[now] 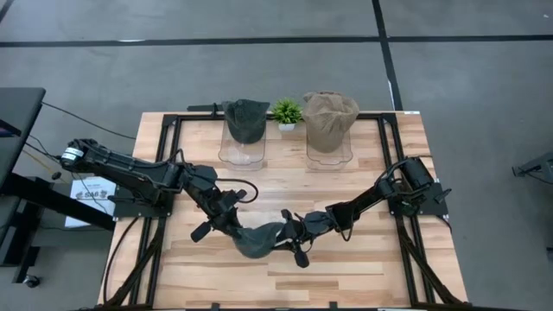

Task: Pick & Place hat
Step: Put the blue cap into the left transparent bin

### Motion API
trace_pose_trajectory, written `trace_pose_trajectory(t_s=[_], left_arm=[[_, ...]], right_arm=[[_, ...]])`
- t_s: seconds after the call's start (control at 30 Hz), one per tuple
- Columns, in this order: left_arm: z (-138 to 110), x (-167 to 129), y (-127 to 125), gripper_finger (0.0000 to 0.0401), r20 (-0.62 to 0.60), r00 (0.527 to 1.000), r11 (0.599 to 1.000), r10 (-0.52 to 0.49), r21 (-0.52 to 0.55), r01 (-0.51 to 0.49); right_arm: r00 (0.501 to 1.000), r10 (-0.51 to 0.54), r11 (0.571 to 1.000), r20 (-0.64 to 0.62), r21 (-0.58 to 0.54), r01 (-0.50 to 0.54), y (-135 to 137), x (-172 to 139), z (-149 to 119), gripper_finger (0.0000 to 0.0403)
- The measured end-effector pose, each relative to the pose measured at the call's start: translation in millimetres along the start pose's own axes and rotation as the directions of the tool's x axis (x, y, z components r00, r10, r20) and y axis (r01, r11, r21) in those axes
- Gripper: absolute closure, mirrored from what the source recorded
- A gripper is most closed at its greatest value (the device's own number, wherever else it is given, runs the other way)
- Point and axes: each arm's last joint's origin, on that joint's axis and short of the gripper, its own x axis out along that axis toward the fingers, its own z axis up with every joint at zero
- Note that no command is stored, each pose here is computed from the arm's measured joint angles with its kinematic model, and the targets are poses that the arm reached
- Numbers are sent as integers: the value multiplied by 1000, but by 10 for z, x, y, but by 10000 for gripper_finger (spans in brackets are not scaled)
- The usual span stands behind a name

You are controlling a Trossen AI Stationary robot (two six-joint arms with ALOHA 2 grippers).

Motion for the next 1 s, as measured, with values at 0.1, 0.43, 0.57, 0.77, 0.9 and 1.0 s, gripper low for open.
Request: trace_pose_trajectory(t_s=[0.1, 0.43, 0.57, 0.77, 0.9, 1.0], left_arm=[[0, 0, 0, 372, 0, 1000, 1000, 0, -1, 0], [-1, 0, 0, 371, -1, 1000, 1000, 0, -14, 0], [-2, 0, 0, 365, -2, 1000, 999, 0, -35, 0], [-1, -12, 23, 371, -1, 1000, 1000, 9, 7, -9], [8, -41, 77, 365, 7, 999, 1000, 31, 4, -31], [17, -71, 129, 366, 14, 999, 999, 52, -1, -52]], right_arm=[[1000, 0, 1000, -1, 0, 0, 0, 0, -1, 314], [1000, -5, 1000, -29, 19, 5, -5, 0, -28, 205], [996, 25, 999, -80, 39, -22, -9, -4, -71, 180], [988, 44, 998, -151, 44, -38, -19, -84, -10, 174], [978, 30, 998, -206, 52, -20, -7, -218, 123, 178], [974, 22, 999, -225, 54, -10, 22, -348, 261, 179]])
